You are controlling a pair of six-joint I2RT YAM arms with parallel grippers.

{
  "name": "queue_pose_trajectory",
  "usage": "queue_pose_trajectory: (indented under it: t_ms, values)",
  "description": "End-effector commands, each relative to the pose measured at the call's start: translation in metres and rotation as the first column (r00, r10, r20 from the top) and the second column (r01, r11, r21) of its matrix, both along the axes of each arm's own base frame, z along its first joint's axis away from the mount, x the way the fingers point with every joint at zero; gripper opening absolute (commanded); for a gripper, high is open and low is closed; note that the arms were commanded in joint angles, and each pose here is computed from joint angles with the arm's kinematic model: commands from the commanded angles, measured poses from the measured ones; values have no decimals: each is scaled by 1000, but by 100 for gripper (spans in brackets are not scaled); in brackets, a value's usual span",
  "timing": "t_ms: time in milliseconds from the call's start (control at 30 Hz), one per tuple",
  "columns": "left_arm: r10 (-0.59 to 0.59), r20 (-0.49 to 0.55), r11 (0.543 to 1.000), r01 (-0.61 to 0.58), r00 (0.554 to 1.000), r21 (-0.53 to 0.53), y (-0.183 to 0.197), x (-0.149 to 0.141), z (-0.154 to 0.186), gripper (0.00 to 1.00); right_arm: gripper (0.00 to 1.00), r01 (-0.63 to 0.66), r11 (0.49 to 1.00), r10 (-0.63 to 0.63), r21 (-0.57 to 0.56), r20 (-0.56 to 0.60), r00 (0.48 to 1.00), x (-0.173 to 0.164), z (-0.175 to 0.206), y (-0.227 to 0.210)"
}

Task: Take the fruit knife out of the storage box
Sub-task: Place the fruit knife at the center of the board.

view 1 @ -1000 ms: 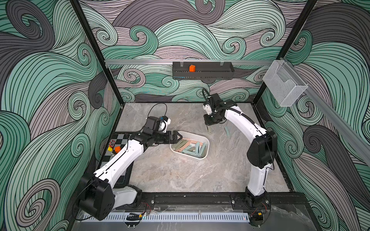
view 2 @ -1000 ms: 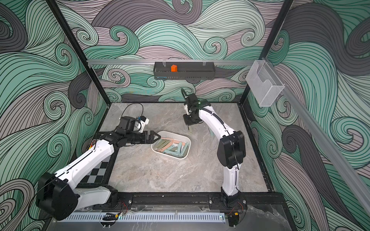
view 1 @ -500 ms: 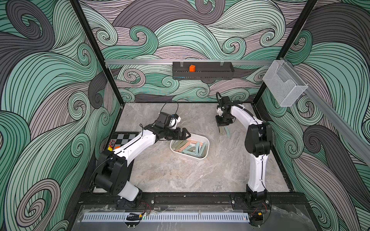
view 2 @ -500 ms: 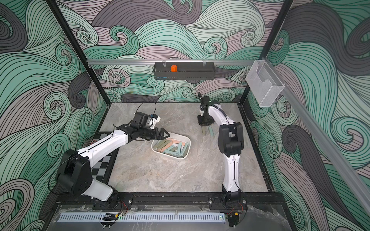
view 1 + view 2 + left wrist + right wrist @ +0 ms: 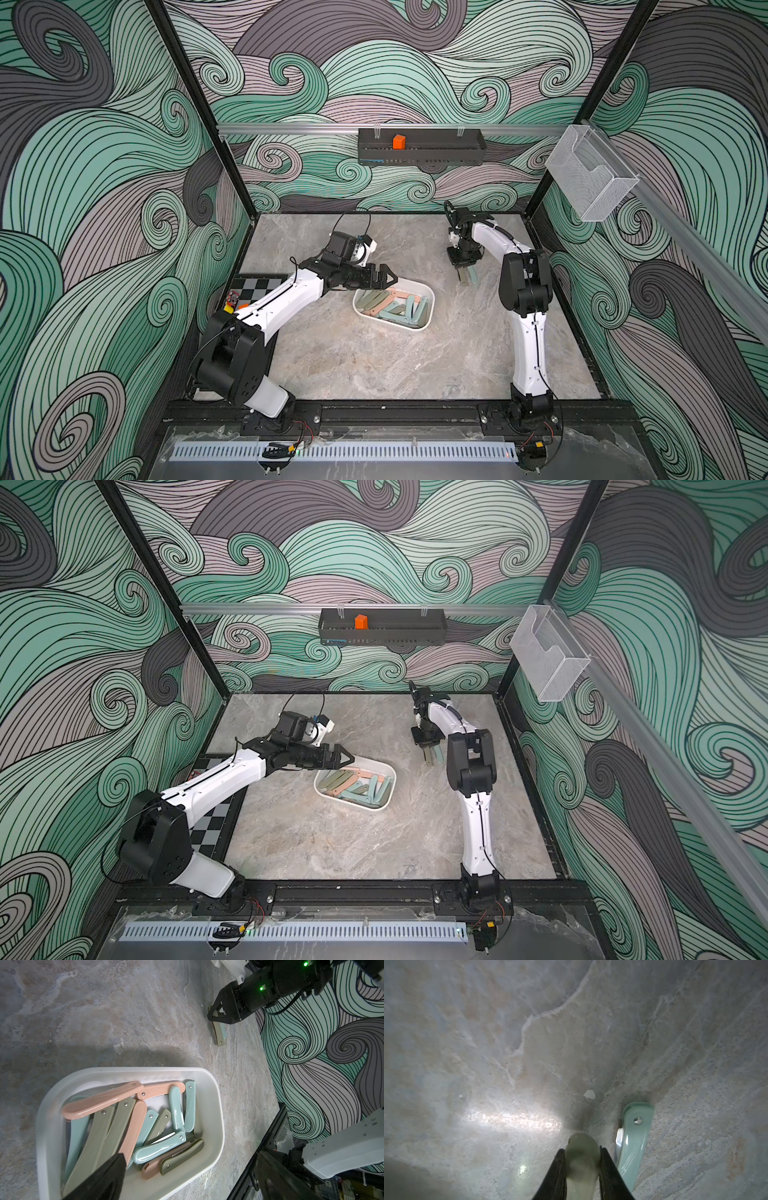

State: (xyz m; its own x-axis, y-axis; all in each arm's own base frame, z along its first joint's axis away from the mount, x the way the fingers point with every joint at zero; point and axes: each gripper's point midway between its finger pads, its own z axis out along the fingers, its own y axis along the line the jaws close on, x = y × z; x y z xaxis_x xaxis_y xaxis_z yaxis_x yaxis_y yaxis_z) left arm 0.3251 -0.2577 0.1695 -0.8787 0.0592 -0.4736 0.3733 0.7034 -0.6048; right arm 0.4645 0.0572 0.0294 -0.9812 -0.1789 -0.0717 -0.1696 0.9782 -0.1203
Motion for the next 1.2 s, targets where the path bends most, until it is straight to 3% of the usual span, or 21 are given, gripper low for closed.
queue_pose_trajectory:
  t_ms: [0,133,300,533,667,833,1167]
  values:
    - [-20,27,999,21,999,-25,-7,5,11,99,31,-20,998,20,-60,4,1000,5,4,-12]
    - [-20,25,1000,21,999,-20,-6,3,7,99,38,-22,996,24,-86,25,999,11,8,-16]
    - [-19,25,1000,20,1000,-18,-4,1,7,99,38,-17,999,19,-48,53,998,11,21,-7]
    - [-4,68,1000,3,998,29,8,-4,25,99,43,-78,996,73,36,108,991,-11,61,44]
    - [4,91,999,-8,996,43,18,-16,36,99,52,-93,988,79,125,110,991,-33,75,77]
    - [6,73,996,-12,997,90,33,-33,29,99,73,-84,974,67,210,87,994,-67,87,109]
    - [46,105,993,-57,993,102,55,-56,27,99,85,-77,960,57,270,82,995,-122,104,158]
